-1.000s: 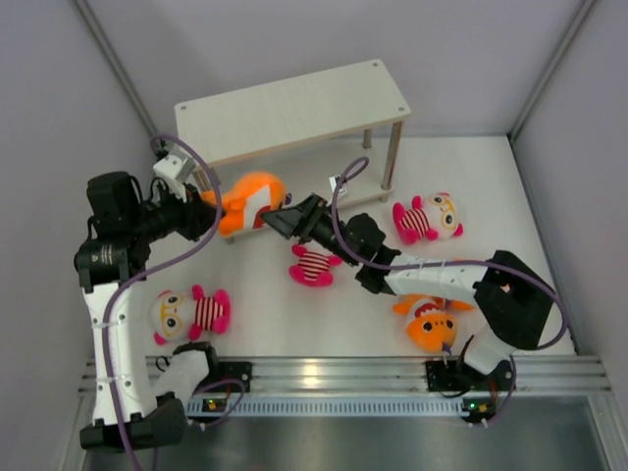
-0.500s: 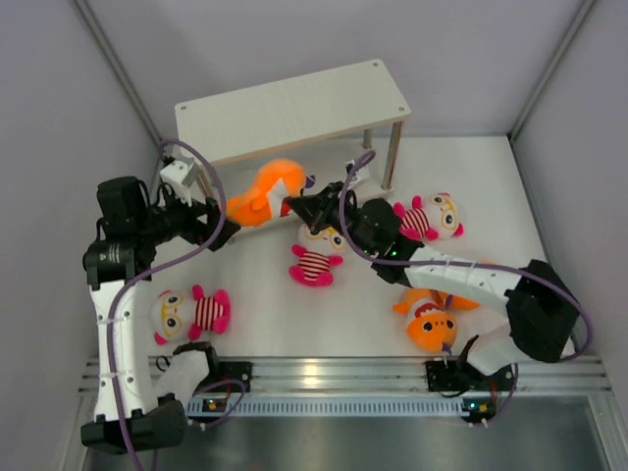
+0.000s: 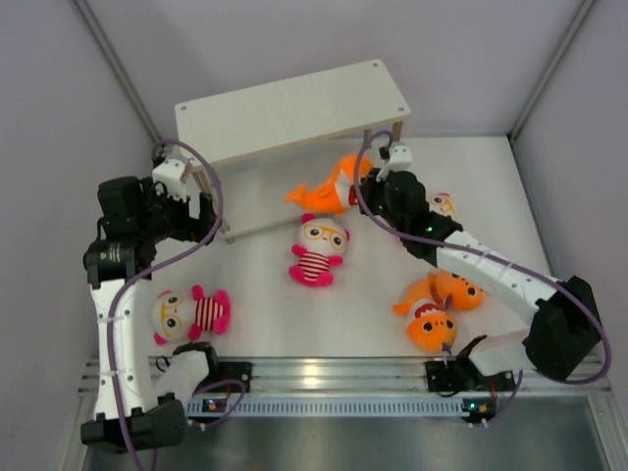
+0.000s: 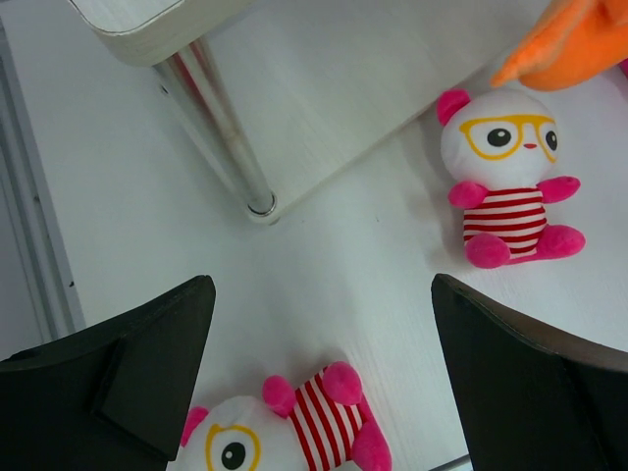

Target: Place and organize the stuffed toys onto the shelf

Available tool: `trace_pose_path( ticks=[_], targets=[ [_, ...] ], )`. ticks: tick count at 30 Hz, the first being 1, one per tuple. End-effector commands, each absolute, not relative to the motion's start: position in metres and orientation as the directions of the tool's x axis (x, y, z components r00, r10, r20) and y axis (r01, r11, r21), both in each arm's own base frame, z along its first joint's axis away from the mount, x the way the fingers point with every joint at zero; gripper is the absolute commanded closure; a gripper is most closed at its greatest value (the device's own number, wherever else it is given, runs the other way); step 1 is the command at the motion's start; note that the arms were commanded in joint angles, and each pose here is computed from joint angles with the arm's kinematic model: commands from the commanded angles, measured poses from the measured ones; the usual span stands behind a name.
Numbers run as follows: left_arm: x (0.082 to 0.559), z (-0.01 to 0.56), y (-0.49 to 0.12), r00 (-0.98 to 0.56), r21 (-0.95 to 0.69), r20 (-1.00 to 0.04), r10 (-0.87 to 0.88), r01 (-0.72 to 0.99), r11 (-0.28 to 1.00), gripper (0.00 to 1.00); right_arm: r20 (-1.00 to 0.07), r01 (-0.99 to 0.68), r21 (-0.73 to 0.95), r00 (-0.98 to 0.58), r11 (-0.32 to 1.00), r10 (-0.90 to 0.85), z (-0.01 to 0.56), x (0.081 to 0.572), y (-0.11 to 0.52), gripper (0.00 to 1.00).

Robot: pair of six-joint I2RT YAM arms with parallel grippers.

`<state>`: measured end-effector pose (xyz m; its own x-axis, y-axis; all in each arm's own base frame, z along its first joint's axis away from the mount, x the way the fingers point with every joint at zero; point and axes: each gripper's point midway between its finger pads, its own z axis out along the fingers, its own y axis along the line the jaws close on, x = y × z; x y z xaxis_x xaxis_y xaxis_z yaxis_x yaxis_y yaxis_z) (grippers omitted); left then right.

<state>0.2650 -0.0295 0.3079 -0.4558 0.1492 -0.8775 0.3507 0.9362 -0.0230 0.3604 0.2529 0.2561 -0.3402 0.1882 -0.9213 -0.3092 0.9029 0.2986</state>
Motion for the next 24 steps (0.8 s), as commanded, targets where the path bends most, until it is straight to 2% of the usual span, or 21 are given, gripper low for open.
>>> trace_pose_path(
  ticks=[1,12,24],
  targets=[
    [0.266,0.309,-0.028,-0.443,-0.002,-0.882,0.162,0.347,0.938,0.02,-0.904,-0.232,0.329,-0.358,0.915,0.234,0.246,0.388,0.256,1.0],
    [0.263,0.301,-0.025,-0.456,0.001,-0.875,0.165,0.338,0.941,0.02,-0.895,-0.088,0.373,-0.297,0.924,0.333,0.235,0.465,0.261,1.0],
    [0.263,0.298,-0.026,-0.463,-0.005,-0.871,0.162,0.339,0.941,0.02,-0.835,0.027,0.461,-0.326,0.887,0.444,0.21,0.503,0.257,0.99]
  ],
)
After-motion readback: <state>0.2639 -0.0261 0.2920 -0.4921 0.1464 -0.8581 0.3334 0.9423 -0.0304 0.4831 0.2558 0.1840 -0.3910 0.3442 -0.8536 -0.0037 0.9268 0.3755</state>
